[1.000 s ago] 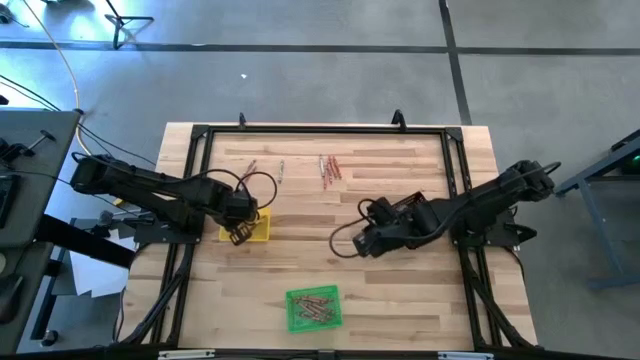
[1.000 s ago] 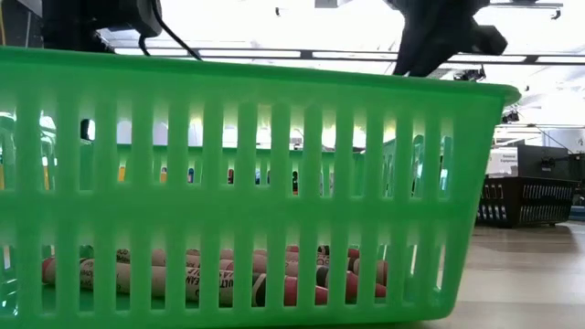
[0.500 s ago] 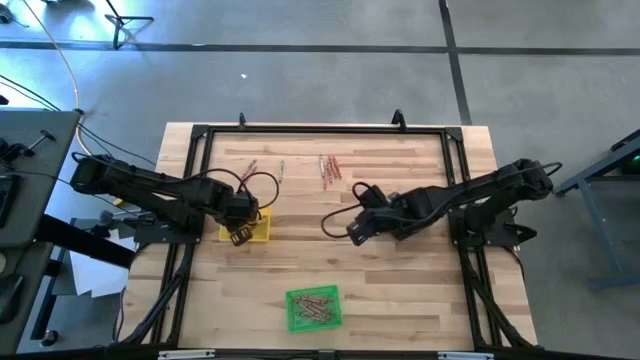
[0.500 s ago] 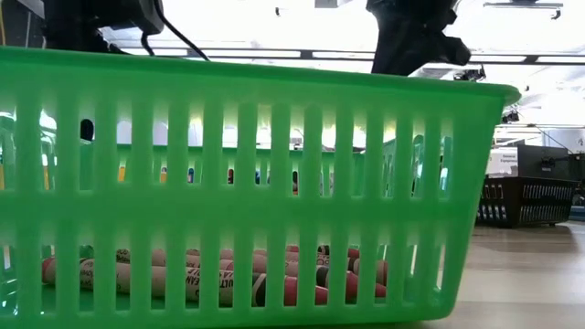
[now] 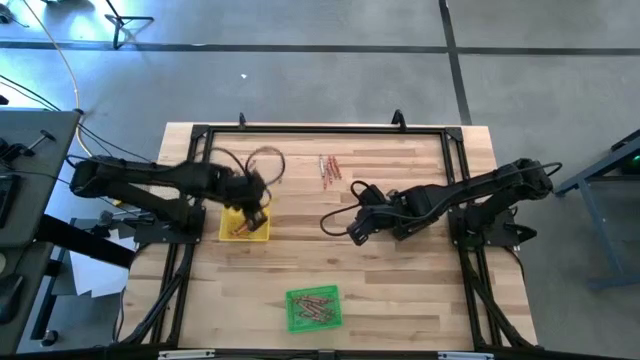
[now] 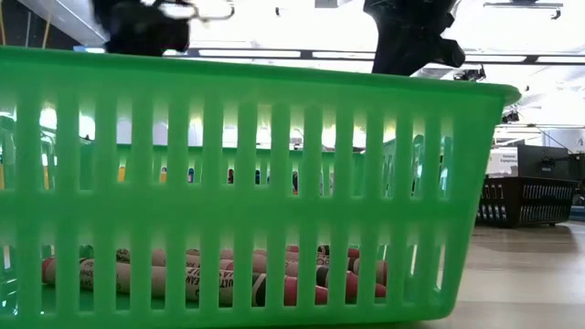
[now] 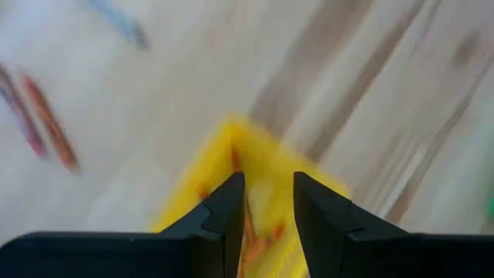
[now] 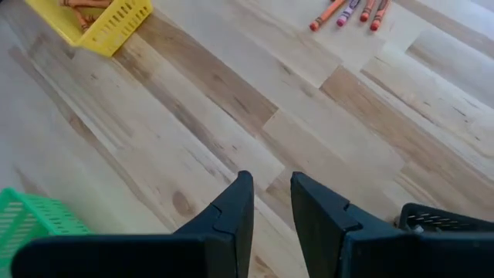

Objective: Sort crayons
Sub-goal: Put the orange crayon into the yellow bin

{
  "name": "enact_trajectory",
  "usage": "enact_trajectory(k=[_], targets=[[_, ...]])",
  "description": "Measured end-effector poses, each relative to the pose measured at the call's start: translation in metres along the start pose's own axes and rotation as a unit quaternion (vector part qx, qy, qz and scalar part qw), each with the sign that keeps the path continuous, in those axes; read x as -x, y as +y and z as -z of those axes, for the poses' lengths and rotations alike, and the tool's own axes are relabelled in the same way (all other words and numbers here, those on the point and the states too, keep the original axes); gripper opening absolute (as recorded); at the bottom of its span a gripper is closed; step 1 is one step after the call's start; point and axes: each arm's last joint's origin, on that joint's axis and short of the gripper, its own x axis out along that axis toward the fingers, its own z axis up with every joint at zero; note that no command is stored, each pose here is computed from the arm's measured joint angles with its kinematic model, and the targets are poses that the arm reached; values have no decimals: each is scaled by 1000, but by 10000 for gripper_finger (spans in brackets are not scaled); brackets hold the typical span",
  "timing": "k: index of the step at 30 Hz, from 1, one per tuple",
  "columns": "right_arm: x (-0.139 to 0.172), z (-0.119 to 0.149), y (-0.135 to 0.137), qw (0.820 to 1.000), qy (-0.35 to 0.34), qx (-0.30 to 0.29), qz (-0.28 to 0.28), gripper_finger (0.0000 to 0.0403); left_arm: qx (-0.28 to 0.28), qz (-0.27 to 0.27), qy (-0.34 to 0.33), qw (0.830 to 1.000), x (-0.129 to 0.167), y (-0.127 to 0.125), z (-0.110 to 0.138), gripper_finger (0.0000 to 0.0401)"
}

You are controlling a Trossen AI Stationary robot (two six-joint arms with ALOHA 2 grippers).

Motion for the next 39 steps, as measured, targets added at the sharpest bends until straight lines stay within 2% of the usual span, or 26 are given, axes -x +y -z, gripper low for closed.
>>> enact_trajectory(k=[3,5,7,12,20,27,32,39], targets=[[-1,-3,-2,1000,-1,-1,3,83,2,-16,-62,998,13,8,-22,96],[-2,-5,-3,1000,-2,-5,6,83,28,-26,-77,996,11,18,-32,95],[-3,-6,-4,1000,-3,-7,7,83,45,-41,-56,997,2,32,-38,95],[-4,-10,-7,1000,-5,-8,12,83,47,-104,19,993,-32,68,-54,95],[-6,-14,-10,1000,-7,-12,16,83,52,-133,131,981,-83,115,-63,95],[-6,-14,-10,1000,-7,-13,16,83,65,-140,155,976,-99,138,-65,94],[-6,-14,-10,1000,-7,-13,16,83,78,-114,164,977,-110,152,-65,94],[-6,-14,-10,1000,-7,-11,17,83,98,-114,175,973,-116,164,-64,94]])
